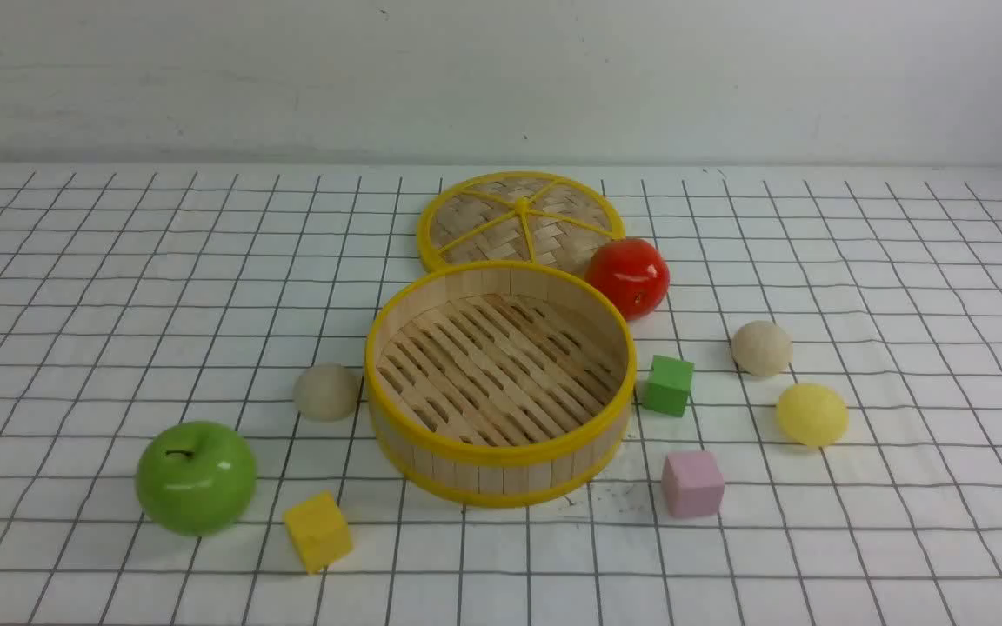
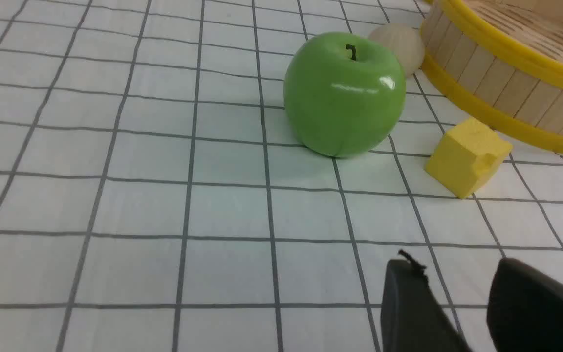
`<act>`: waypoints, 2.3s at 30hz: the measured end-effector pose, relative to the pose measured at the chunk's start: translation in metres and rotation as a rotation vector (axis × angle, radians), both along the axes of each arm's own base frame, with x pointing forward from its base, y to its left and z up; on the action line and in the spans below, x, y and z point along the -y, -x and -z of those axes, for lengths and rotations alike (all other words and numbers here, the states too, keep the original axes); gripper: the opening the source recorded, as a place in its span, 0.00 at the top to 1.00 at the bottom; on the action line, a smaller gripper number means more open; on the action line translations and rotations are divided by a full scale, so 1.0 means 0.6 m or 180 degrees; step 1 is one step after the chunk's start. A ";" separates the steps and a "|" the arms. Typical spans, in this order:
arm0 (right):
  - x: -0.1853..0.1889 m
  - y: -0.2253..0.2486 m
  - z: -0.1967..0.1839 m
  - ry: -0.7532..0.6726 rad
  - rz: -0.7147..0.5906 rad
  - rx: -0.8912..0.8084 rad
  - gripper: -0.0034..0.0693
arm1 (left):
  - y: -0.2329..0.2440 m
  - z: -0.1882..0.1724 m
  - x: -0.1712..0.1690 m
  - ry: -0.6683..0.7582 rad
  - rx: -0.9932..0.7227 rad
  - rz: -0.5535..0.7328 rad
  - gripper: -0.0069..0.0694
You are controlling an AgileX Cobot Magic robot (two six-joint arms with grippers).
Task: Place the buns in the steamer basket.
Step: Use the left arm to grab a steamed stuffed bun
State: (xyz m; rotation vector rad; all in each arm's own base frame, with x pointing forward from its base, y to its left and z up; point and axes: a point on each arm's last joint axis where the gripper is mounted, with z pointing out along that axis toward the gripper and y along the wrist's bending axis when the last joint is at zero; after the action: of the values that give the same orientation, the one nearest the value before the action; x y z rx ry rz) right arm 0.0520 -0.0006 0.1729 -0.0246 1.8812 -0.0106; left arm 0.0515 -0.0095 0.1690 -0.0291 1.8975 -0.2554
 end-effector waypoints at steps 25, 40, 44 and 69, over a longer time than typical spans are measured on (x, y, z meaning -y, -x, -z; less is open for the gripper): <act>0.000 0.000 0.000 0.0000 0.0000 0.0000 0.62 | 0.000 0.000 0.000 0.0000 0.0000 0.0000 0.60; 0.000 0.000 0.000 0.0000 0.0000 0.0000 0.62 | 0.000 0.000 0.000 -0.0005 0.0012 -0.0001 0.60; 0.000 0.000 0.000 0.0000 0.0000 0.0000 0.62 | -0.003 -0.012 0.001 0.0142 0.0235 -0.0009 0.60; 0.000 0.000 0.000 0.0000 0.0000 0.0000 0.62 | 0.006 -0.264 0.000 0.1193 0.1624 -0.0023 0.60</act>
State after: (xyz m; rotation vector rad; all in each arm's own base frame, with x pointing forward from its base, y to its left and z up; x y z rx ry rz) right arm 0.0520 -0.0006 0.1729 -0.0246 1.8812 -0.0106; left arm 0.0480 -0.0093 0.3275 -0.2041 1.3242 -0.5556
